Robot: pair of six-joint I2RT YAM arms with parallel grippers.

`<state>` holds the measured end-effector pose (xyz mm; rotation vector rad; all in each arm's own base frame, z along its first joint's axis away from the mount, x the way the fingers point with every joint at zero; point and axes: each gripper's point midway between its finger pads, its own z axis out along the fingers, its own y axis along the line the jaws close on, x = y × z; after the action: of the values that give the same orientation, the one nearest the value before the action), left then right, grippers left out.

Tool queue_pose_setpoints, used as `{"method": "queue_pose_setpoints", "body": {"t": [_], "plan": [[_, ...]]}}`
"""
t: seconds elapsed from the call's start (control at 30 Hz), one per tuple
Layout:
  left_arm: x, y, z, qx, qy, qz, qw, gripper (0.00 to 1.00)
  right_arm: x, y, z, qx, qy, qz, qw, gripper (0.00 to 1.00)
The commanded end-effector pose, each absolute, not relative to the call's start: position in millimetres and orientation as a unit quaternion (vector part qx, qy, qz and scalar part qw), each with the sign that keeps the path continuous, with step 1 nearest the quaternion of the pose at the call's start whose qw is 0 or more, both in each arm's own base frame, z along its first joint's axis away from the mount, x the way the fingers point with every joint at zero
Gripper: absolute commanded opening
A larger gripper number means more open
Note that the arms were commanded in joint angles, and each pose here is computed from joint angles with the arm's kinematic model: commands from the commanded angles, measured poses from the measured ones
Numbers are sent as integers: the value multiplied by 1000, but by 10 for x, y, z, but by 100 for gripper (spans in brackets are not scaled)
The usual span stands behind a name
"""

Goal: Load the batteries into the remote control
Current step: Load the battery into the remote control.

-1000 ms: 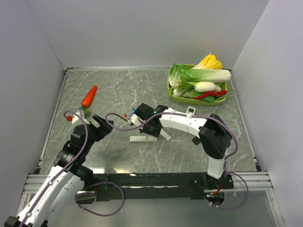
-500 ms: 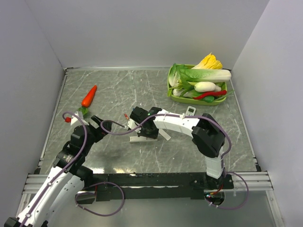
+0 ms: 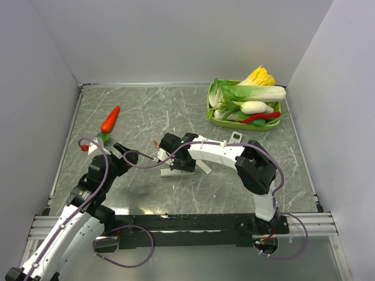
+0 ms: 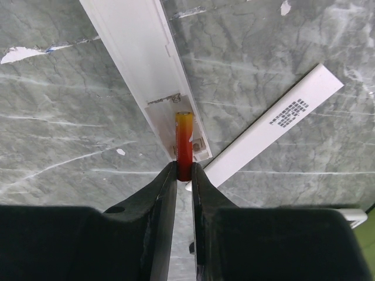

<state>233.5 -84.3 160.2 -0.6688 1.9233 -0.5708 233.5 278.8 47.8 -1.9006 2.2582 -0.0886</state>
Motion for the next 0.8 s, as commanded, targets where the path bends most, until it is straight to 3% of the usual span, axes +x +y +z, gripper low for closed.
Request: {"method": "queue_pose_setpoints", "body": {"t": [0.0,0.4,0.5,0.77], "plan": [[2402,-838,1662,-274,784,-236,505,99,2439,2933,542,-655,746,-39,114,22],[2395,-856,1650,-271,785,-240,503,99,2440,2924,473,-663,739,-53,110,32],[2396,-868,1641,-269,786,-242,501,99,2479,2919,520,-657,741,-61,122,39],[2391,-896,1593,-266,790,-245,495,99,2622,2911,727,-620,759,-85,179,41]]}}
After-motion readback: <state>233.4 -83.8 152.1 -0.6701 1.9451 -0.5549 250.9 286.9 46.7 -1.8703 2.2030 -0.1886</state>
